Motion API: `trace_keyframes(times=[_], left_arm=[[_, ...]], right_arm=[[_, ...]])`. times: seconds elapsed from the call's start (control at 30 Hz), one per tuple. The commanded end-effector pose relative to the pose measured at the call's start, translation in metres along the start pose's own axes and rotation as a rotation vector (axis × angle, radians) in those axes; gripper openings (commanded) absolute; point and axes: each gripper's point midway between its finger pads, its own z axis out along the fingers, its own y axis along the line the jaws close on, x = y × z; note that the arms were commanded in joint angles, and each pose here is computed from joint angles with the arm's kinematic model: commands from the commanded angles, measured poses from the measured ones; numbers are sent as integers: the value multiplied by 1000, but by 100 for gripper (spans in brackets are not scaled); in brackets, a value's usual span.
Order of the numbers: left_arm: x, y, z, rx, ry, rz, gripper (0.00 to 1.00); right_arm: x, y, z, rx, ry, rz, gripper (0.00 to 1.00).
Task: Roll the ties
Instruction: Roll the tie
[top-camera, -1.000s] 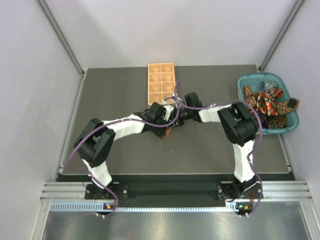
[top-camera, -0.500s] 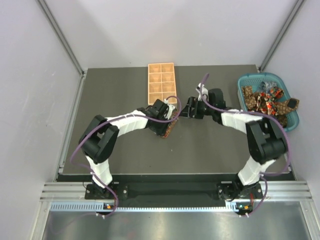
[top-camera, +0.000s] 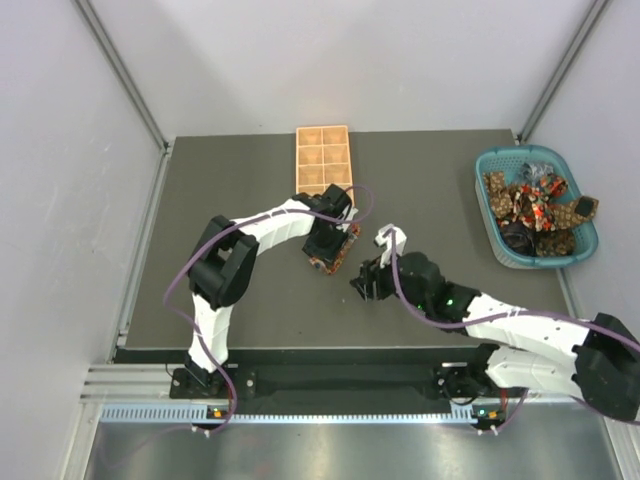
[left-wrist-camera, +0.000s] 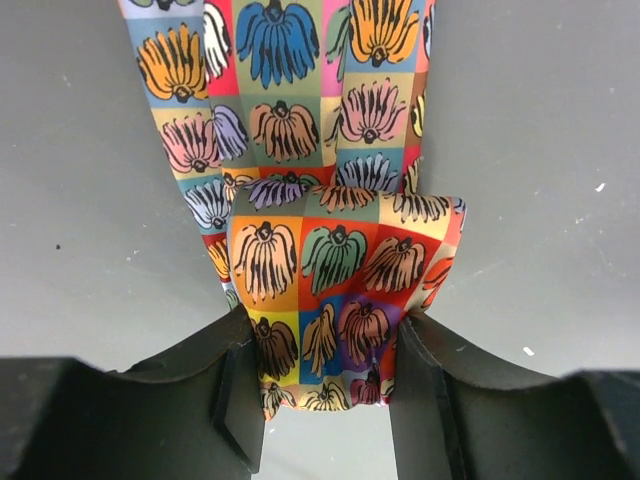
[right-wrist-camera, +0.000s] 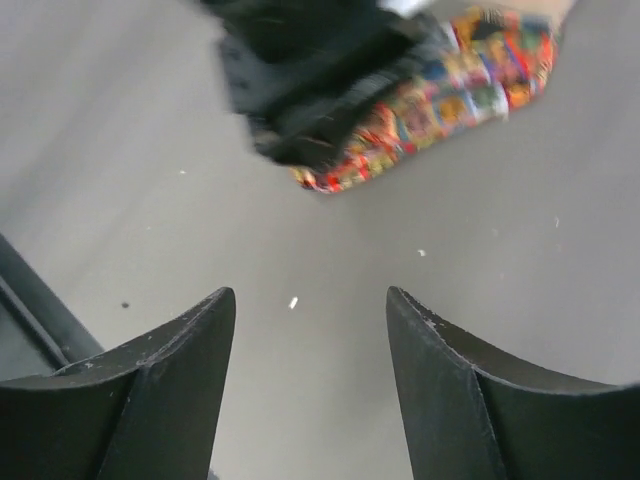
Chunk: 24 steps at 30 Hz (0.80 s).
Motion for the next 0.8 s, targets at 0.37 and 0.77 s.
trace_keyframes(times=[0.37, 0.77], left_arm=[[25, 0, 31, 15, 277, 27, 38], [25, 8, 33, 27, 351, 21, 37]], right_arm=[[11, 70, 44, 341, 109, -866, 59], [20, 58, 117, 599, 316, -1192, 68]])
